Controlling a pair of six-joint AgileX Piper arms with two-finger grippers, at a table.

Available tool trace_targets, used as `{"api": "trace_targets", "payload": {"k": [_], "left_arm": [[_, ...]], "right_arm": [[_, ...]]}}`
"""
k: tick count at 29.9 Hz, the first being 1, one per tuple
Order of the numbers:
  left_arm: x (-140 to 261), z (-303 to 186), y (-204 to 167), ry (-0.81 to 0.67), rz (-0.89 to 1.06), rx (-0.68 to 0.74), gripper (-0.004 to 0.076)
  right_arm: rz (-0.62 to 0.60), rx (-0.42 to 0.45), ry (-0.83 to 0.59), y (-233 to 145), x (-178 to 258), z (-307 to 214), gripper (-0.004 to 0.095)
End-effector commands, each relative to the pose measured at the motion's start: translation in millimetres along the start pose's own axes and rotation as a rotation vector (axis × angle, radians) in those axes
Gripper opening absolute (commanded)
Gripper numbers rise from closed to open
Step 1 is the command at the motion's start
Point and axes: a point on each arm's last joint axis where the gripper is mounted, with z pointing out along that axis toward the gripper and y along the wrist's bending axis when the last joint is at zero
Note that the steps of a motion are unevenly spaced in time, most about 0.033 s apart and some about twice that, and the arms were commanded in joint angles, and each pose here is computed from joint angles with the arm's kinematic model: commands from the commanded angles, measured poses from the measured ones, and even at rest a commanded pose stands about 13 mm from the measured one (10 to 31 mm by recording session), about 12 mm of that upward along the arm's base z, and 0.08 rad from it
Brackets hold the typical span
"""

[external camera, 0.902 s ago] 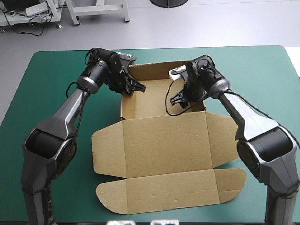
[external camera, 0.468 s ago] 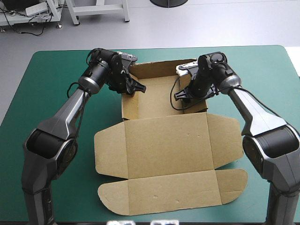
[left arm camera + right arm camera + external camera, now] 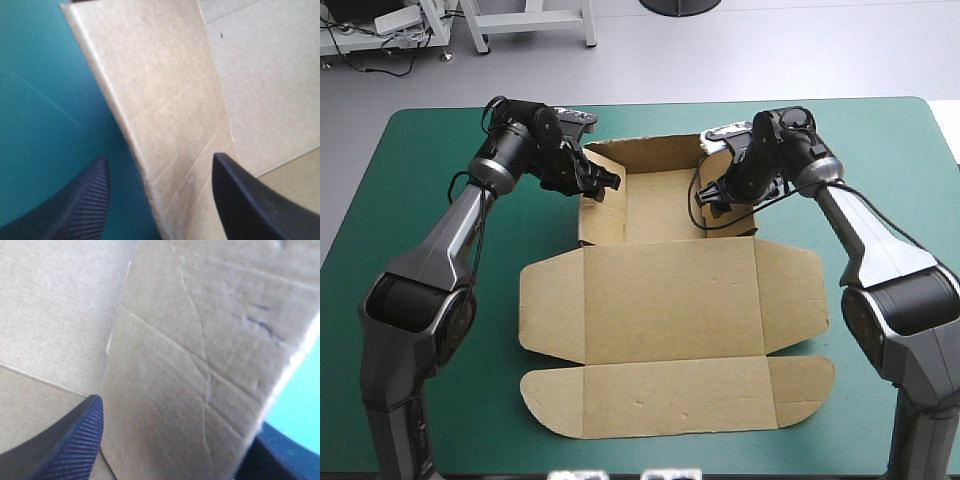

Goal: Fold the box

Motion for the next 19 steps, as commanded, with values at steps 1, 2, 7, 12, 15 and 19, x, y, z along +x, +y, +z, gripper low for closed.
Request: {"api": "trace_targets", "payload": {"k": [1, 2, 7, 12, 15, 19], "left_arm": [[-1, -36, -5, -0.062, 0.024, 0.024, 0.0435], [-2, -36, -5, -0.071, 0.036, 0.021, 0.0435], [-5, -41, -6, -0.115, 0.052, 0.023, 0.0435], [-4, -63, -8, -0.18, 0.112, 0.014, 0.0435], [-3, -85, -8, -0.245, 0.137, -0.01, 0.0435], [6, -130, -12, -0.352, 0.16, -0.029, 0.0435]], "right_arm": [[-0.033, 0.027, -0.16, 0, -11, -48, 0.0616], [-0.033, 0.028, -0.173, 0, -12, -52, 0.0616], [-0.031, 0.032, -0.258, -2, -21, -81, 0.0616], [-0.054, 0.04, -0.308, 0, -23, -103, 0.0616], [-0.069, 0.061, -0.334, 1, -21, -116, 0.0615], [-0.085, 0.094, -0.328, 0, -14, -128, 0.0615]]}}
